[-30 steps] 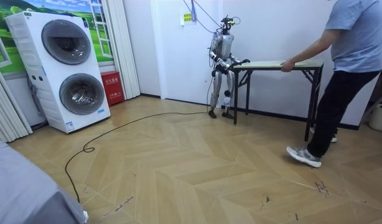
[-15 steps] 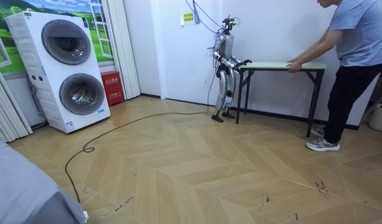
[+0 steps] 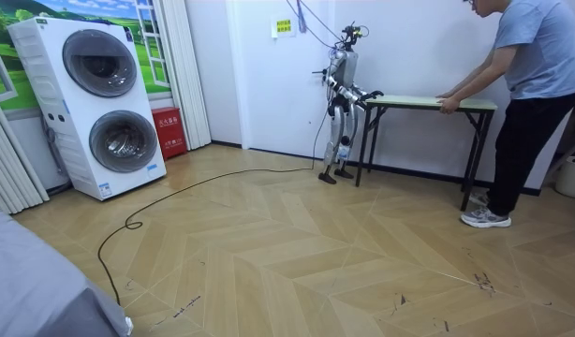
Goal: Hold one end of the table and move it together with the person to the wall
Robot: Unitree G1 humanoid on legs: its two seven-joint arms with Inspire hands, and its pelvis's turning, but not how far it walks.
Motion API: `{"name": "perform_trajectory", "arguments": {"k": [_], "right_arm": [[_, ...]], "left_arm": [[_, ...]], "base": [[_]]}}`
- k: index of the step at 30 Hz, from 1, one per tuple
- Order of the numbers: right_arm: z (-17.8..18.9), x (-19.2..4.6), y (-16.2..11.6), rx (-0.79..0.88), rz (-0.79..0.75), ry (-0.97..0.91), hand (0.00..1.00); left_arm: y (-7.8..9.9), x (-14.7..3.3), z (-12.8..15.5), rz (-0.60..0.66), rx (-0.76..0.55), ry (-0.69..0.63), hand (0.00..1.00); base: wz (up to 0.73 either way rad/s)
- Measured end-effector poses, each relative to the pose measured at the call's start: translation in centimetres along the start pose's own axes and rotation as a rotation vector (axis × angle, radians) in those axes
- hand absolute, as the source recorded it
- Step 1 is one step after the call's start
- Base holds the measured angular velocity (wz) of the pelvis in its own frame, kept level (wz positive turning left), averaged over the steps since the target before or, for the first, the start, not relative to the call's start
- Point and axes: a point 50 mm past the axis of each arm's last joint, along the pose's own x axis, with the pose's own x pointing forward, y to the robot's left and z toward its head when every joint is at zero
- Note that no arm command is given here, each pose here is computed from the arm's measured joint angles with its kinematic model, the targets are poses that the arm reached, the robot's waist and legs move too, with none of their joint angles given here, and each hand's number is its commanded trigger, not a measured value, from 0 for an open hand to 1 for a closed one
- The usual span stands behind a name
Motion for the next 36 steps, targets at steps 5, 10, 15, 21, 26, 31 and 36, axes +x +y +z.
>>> {"name": "perform_trajectory", "arguments": {"k": [5, 10, 15, 21, 26, 31, 36], "right_arm": [[-0.1, 0.0, -0.1, 0.002, -0.004, 0.002, 1.00], [-0.4, 0.0, -0.7, 0.006, -0.027, 0.004, 1.00], [-0.5, 0.0, -1.6, 0.009, -0.032, 0.000, 1.00], [-0.6, 0.0, -2.2, 0.006, -0.028, 0.001, 1.00], [-0.9, 0.0, -2.4, 0.005, -0.026, 0.001, 1.00], [-1.0, -0.1, -2.6, 0.003, -0.030, 0.001, 0.00], [-1.0, -0.2, -3.0, -0.073, 0.008, 0.031, 0.00]], "left_arm": [[0.1, 0.0, 0.1, 0.001, 0.010, 0.001, 1.00], [0.7, -0.1, 0.0, 0.021, 0.035, 0.004, 1.00], [1.4, -0.1, -0.3, 0.031, 0.072, 0.014, 1.00], [2.2, -0.1, -0.3, 0.033, 0.089, 0.025, 1.00], [2.7, -0.1, -0.3, 0.031, 0.092, 0.024, 1.00], [2.9, 0.0, -0.3, 0.030, 0.100, 0.020, 0.00], [3.7, -0.1, -0.1, -0.003, 0.295, 0.049, 0.00]], "base": [[0.00], [-0.04], [0.00], [0.00], [0.00], [0.02], [0.03]]}}
